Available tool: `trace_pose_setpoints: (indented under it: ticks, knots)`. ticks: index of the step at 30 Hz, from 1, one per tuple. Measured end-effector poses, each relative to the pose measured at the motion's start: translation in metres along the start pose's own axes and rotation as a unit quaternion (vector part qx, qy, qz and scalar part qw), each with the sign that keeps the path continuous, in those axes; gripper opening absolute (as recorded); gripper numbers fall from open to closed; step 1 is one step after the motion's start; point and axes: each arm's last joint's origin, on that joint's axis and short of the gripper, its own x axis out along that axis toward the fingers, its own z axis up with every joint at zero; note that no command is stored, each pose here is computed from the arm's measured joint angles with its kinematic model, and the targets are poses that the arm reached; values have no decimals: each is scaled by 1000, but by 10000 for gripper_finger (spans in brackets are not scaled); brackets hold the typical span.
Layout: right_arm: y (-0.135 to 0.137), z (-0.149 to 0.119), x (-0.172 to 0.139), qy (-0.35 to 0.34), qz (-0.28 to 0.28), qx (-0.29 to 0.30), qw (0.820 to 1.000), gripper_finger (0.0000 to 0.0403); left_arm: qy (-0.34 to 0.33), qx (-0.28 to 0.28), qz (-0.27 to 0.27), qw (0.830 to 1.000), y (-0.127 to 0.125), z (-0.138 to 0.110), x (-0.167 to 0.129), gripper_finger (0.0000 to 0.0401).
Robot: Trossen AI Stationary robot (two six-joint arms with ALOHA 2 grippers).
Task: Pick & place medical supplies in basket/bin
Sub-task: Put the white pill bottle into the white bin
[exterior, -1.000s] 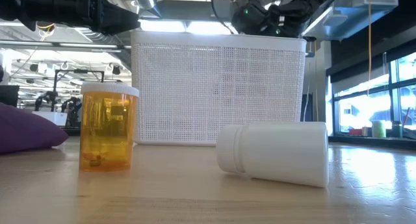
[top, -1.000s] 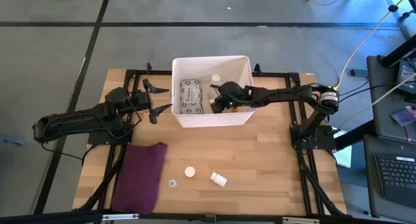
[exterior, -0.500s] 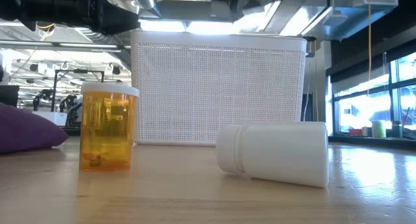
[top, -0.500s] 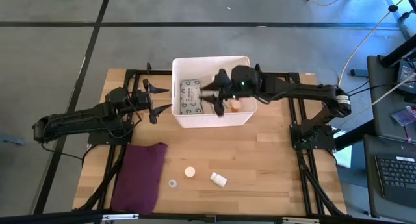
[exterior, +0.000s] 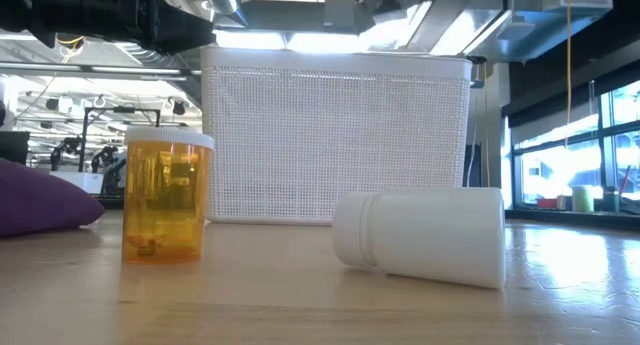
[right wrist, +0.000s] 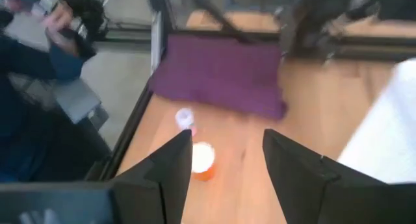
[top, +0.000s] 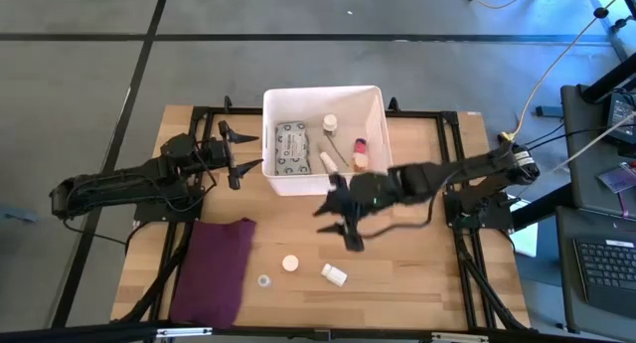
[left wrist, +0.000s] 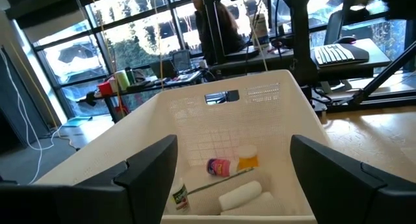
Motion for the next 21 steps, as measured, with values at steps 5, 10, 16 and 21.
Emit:
trace_pose_setpoints:
  ticks: [5, 10, 16, 21]
  knots:
    - [28, -16, 24, 33, -22, 40, 998, 191, 0, 0, 0, 1000, 0, 0, 0, 290]
    - [40, -43, 54, 94, -69, 101, 988, 191, 0, 0, 0, 1000, 0, 0, 0, 290]
    - [41, -81, 89, 185, -121, 259, 940, 191, 0, 0, 0, 1000, 0, 0, 0, 290]
    - [43, -104, 110, 249, -100, 315, 910, 191, 0, 0, 0, 1000, 0, 0, 0, 290]
